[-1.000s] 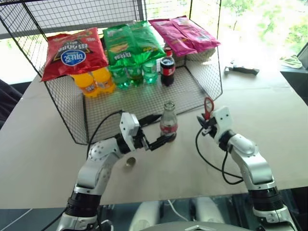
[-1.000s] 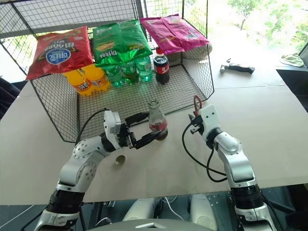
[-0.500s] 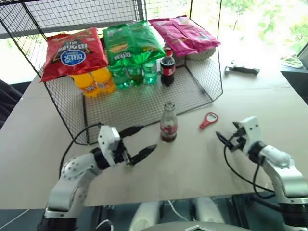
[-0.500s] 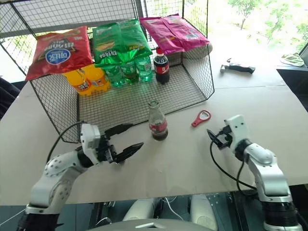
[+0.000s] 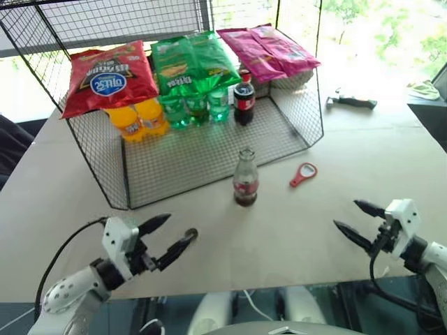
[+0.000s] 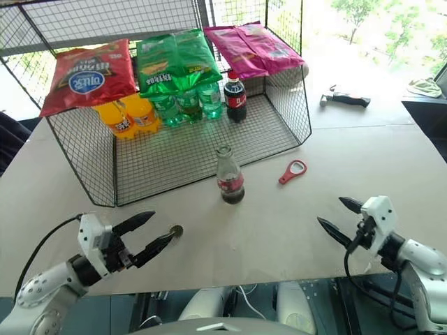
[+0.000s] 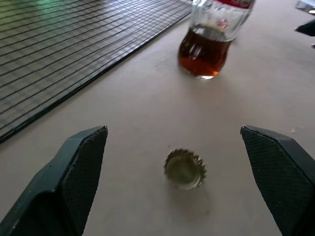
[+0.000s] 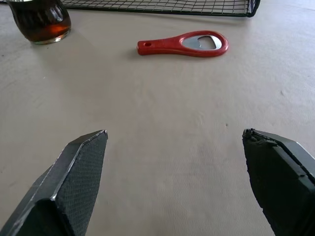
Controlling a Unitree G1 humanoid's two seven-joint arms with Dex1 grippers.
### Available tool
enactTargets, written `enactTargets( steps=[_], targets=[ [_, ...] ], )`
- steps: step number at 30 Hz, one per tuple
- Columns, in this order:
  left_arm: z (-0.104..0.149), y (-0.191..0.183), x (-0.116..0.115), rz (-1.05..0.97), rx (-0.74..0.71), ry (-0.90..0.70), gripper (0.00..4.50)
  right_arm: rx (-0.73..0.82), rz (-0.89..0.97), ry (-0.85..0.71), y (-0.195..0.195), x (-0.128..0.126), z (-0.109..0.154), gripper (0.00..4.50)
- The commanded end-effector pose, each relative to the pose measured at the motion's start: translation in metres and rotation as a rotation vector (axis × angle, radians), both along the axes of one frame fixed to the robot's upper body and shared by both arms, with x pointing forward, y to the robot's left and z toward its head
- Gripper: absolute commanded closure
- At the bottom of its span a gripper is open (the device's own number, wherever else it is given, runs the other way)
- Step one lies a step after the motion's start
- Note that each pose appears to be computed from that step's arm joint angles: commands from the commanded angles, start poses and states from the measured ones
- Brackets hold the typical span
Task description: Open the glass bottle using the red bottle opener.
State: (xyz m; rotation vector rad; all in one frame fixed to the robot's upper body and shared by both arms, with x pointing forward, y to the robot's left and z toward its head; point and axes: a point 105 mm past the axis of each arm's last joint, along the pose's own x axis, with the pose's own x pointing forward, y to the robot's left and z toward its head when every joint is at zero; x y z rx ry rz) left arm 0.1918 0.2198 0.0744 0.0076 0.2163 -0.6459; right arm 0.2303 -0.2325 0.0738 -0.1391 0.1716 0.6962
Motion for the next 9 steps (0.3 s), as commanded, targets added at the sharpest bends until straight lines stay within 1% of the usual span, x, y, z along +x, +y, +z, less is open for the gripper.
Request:
enactTargets(
  steps=[1,6,9],
  targets=[
    [-0.001,0.008,-0.002,0.065,0.051,-0.025,0.00,-0.001,0.002,-0.074,-0.011,-0.003,0.009,0.08],
    [-0.016,0.019,-0.001,0.139,0.157,-0.029,0.00,0.004,-0.014,-0.095,-0.018,-0.002,0.007,0.08],
    [-0.018,0.021,0.000,0.147,0.177,-0.039,0.00,-0.005,0.000,-0.103,-0.016,0.001,0.006,0.08]
  ],
)
